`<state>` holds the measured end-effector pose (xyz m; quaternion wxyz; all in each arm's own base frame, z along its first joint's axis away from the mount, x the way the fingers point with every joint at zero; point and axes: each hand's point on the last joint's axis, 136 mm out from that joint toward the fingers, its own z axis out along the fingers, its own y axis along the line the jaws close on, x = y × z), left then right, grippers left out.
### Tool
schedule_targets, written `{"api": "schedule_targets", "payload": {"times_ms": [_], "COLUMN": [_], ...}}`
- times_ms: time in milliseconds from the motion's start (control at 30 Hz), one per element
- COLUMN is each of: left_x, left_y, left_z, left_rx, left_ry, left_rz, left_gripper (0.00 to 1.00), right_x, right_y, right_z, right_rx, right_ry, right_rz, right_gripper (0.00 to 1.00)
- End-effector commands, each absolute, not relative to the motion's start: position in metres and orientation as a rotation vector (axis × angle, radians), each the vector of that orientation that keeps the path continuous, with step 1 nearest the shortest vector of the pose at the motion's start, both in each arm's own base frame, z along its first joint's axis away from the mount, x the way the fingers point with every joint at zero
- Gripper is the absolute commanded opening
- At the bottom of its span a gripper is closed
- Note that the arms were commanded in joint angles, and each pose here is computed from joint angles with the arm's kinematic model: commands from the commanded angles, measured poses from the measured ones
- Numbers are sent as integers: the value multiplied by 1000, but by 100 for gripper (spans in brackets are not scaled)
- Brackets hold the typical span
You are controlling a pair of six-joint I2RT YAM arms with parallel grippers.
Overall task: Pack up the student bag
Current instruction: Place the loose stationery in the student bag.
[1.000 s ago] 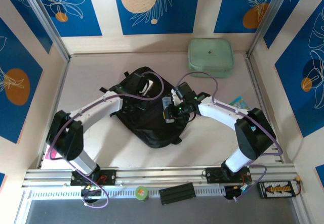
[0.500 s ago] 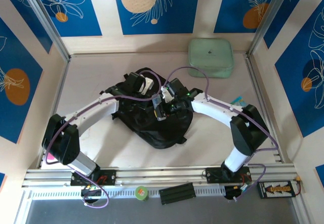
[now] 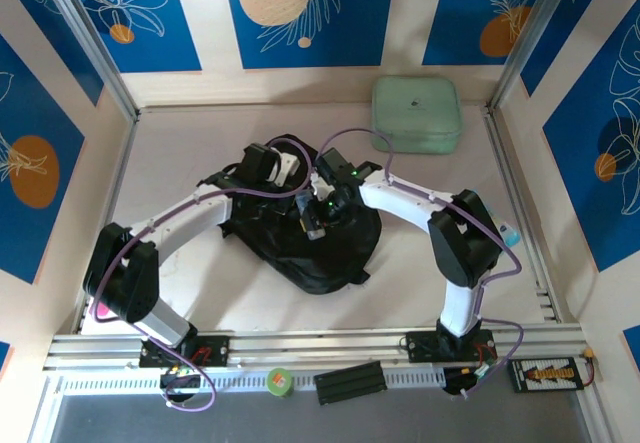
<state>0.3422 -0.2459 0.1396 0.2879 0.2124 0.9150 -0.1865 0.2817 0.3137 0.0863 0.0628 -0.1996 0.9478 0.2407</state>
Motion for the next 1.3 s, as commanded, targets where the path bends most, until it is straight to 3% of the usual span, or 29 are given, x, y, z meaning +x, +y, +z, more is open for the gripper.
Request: {"api": "schedule_targets", "payload": {"times_ms": [0, 267, 567, 767, 833, 1067, 1267], "left_x": [351, 363, 350, 346, 349, 358, 360], "left_y": [-253, -243, -239, -240, -237, -225, -224], "left_z": [152, 153, 144, 129, 125, 113, 98], "left_rx": [532, 452, 476, 472, 443, 359, 353], "left_ry": [2386, 2395, 2419, 2467, 2487, 2554, 2599], "left_rz": [-577, -585, -611, -638, -615, -590, -571], "left_gripper": [0, 0, 0, 0, 0, 0, 0], "right_x": [275, 248, 308, 344, 350, 333, 313], "right_y": [330, 322, 319, 343, 349, 333, 319], "right_z": [90, 87, 106, 122, 126, 141, 136], "right_rx": [-685, -731, -443, -427, -398, -288, -222], "right_ry": [2850, 2843, 2821, 2765, 2751, 2669, 2667], "right_rz": [813, 791, 773, 846, 864, 1003, 1080], "right_gripper": [24, 23, 24, 25, 28, 54, 62]}}
